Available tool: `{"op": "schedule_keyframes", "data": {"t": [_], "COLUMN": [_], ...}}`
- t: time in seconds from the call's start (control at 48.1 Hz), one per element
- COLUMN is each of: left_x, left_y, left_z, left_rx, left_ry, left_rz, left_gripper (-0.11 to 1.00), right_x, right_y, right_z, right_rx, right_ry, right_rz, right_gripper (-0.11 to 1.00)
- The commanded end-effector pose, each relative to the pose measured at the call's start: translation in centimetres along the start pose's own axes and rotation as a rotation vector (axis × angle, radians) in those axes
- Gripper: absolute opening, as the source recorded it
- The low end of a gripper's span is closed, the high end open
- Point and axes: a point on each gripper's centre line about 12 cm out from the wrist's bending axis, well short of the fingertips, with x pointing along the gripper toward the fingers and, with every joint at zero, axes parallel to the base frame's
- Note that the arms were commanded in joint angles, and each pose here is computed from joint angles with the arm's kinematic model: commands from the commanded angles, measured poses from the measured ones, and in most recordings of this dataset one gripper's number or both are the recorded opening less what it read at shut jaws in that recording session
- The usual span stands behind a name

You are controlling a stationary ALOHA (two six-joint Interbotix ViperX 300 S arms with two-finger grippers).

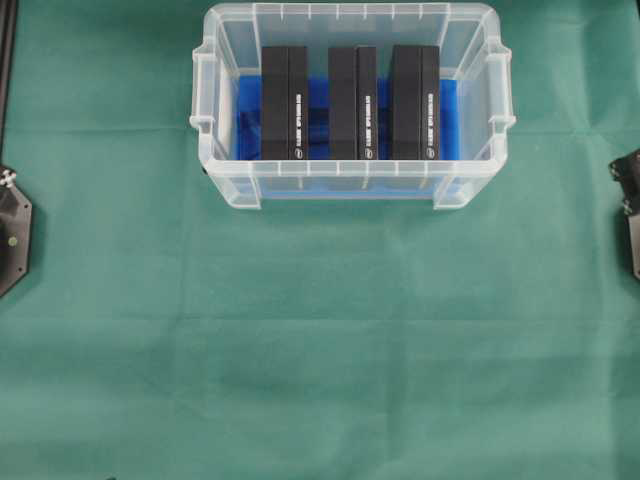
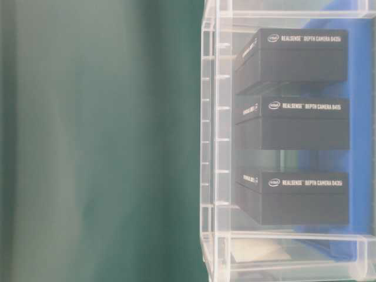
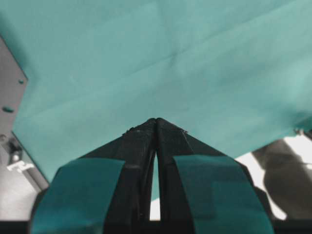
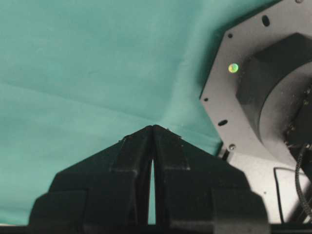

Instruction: Take out the box from the case.

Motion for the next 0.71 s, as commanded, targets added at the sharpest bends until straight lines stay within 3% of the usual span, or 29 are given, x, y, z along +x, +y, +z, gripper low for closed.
{"op": "schedule_keyframes", "data": {"t": [0.0, 0.125, 0.312, 0.686], "left_x": [-0.4, -0.2, -0.3, -0.5], "left_y": [-0.7, -0.7, 0.2, 2.3], "left_z": [0.2, 0.6, 2.3, 7.1], "left_rx": [-0.004, -0.008, -0.061, -0.116], "left_ry": [-0.007, -0.025, -0.089, -0.170], "left_rz": [-0.010, 0.016, 0.056, 0.133], "left_gripper": [0.01, 0.01, 0.01, 0.01], "right_x": [-0.6, -0.3, -0.4, -0.2], "right_y": [0.5, 0.8, 0.7, -0.4], "right_z": [0.1, 0.3, 1.8, 7.1], "right_rx": [0.004, 0.005, 0.046, 0.072], "right_ry": [-0.003, -0.016, -0.072, -0.137], "right_rz": [0.017, 0.002, 0.000, 0.019], "right_gripper": [0.00, 0.00, 0.00, 0.00]}}
